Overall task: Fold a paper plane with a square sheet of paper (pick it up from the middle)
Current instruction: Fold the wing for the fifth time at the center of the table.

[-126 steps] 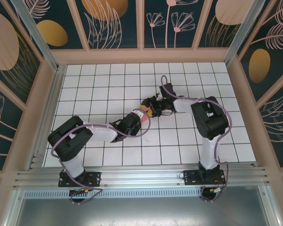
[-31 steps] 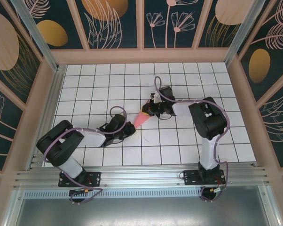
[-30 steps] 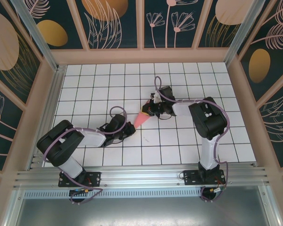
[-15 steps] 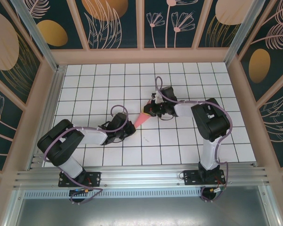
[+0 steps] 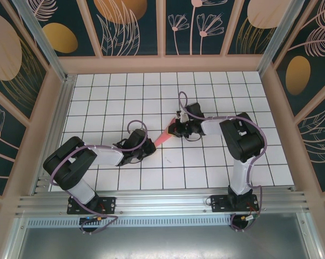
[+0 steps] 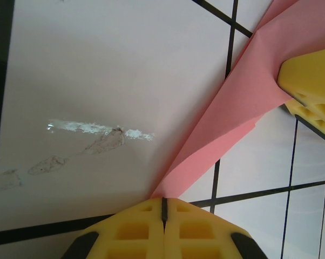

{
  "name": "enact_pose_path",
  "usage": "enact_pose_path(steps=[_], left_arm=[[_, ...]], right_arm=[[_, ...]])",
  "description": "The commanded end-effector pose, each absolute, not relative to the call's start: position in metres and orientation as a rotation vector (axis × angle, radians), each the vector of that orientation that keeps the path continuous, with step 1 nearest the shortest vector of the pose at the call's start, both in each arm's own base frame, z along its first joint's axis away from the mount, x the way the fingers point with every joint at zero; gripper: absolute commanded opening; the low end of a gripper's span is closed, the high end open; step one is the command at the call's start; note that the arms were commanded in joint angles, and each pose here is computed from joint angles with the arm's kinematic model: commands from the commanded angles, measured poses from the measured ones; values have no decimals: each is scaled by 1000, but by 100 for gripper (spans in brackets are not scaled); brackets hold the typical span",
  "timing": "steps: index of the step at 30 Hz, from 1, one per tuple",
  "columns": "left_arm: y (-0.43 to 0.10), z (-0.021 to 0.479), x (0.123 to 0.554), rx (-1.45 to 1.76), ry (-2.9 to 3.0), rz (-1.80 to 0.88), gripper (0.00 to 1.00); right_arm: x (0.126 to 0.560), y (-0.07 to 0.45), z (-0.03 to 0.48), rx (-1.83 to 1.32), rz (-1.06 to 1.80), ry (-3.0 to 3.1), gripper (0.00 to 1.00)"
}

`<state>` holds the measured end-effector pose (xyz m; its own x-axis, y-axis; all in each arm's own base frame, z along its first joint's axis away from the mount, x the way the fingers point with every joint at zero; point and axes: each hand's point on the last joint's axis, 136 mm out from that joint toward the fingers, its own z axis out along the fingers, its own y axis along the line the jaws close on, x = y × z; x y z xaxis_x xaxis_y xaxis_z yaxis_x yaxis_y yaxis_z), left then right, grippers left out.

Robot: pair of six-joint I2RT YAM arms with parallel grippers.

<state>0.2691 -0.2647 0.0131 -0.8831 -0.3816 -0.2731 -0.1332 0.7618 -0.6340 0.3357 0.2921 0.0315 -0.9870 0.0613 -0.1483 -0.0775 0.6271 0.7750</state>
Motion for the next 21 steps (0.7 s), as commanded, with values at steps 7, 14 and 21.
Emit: enact_pose_path(steps=[7,14,21], left_arm=[[-242,-19,261,-459,2656,-702,0],[-240,-20,261,-462,2662,-686,0],[-241,-22,261,-457,2669,-680,0]], right_arm=[[335,281,32,-83,1188,2681,0],[340,275,32,-116,1118,2678,0],[340,273,34,-160,1092,2680,0]])
